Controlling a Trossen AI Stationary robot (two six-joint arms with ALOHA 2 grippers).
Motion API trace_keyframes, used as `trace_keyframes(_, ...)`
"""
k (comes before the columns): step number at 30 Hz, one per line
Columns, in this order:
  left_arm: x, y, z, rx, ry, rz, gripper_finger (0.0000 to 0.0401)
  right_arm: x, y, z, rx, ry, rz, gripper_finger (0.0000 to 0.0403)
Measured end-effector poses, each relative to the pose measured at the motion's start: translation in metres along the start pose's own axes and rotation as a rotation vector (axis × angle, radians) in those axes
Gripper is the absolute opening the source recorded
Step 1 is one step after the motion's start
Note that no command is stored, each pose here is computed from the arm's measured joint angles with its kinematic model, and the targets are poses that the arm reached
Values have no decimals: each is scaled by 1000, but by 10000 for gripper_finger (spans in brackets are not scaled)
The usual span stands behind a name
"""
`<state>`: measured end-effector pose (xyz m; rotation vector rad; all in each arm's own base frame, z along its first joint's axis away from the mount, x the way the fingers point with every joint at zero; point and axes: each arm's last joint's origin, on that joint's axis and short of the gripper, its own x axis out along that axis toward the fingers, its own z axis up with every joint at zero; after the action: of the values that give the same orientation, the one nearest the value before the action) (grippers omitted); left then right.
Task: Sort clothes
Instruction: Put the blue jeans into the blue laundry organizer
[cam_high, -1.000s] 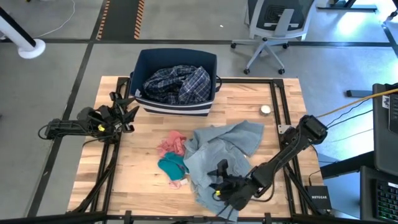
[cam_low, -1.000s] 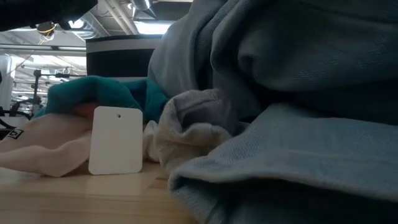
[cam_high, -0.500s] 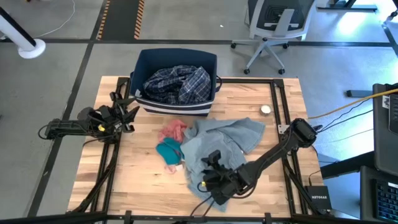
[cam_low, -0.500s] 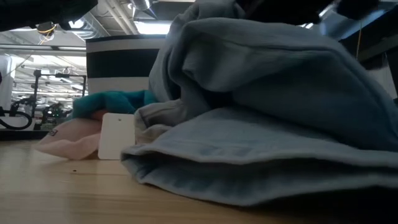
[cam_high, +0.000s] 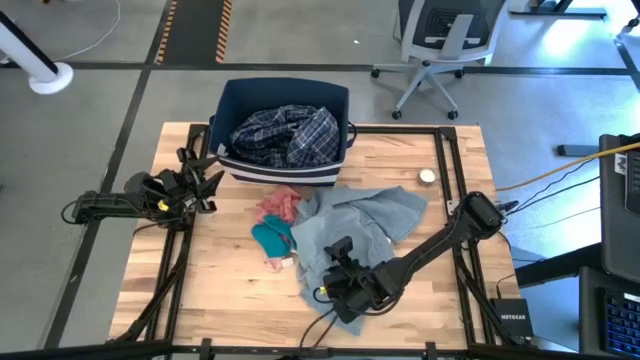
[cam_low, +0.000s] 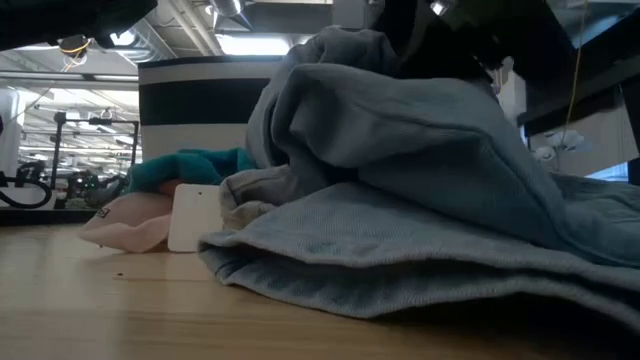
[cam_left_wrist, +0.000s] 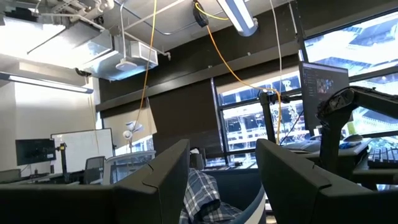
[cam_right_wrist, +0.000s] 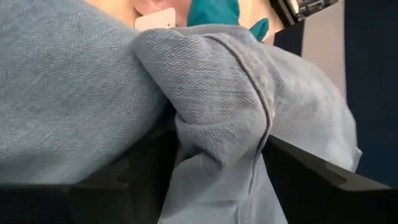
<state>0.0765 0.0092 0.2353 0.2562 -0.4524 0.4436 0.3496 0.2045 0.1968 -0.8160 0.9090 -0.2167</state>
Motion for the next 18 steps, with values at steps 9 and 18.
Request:
trace_keyframes(9,0,0,0,0,1,0,180,1,-3,-3,-28,29,-99,116)
trace_keyframes(18,0,0,0,-1,-1,1,180,-14,-20,-5,-77,127,-148,36)
